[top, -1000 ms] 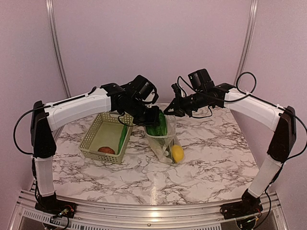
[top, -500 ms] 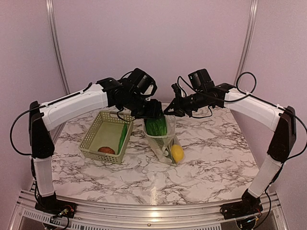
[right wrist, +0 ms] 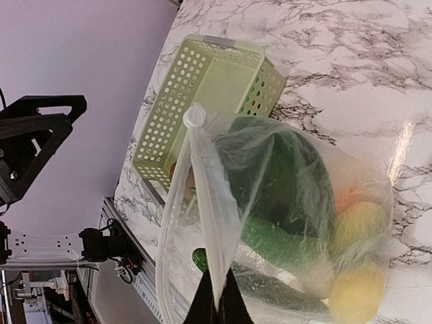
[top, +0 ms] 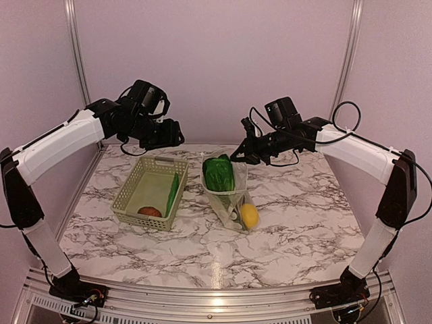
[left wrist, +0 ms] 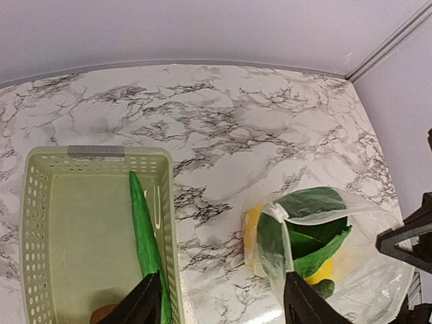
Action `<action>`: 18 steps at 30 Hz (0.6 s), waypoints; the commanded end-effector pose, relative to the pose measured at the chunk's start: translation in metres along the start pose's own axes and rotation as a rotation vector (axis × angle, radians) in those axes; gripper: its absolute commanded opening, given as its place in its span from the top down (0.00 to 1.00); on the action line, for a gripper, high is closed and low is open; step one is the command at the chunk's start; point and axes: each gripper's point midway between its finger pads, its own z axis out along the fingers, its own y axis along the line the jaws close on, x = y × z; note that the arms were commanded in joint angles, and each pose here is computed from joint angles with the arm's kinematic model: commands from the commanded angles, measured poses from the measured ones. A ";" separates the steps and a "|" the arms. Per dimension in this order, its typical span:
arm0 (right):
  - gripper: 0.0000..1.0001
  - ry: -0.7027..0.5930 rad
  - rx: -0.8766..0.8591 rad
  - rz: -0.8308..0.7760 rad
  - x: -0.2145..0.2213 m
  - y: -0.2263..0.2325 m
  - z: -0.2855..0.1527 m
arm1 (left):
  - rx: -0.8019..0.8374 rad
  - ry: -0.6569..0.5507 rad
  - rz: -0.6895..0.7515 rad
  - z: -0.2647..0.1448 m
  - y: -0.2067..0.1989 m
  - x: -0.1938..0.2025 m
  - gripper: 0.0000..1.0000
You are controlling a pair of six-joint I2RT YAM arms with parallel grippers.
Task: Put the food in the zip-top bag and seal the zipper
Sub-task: Adjust the fake vegetable in the zipper food storage bag, then pick up the fake vegetable from the bin.
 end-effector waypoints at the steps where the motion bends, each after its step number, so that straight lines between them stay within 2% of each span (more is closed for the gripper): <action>1: 1.00 -0.006 -0.029 -0.023 -0.005 0.010 0.001 | -0.113 0.071 -0.046 0.015 0.049 0.020 0.39; 9: 1.00 0.004 -0.024 -0.026 -0.007 0.010 0.003 | -0.253 0.168 -0.074 0.063 0.093 0.040 0.46; 18: 1.00 0.013 -0.011 -0.021 -0.006 0.006 0.003 | -0.329 0.240 -0.068 0.121 0.111 0.054 0.50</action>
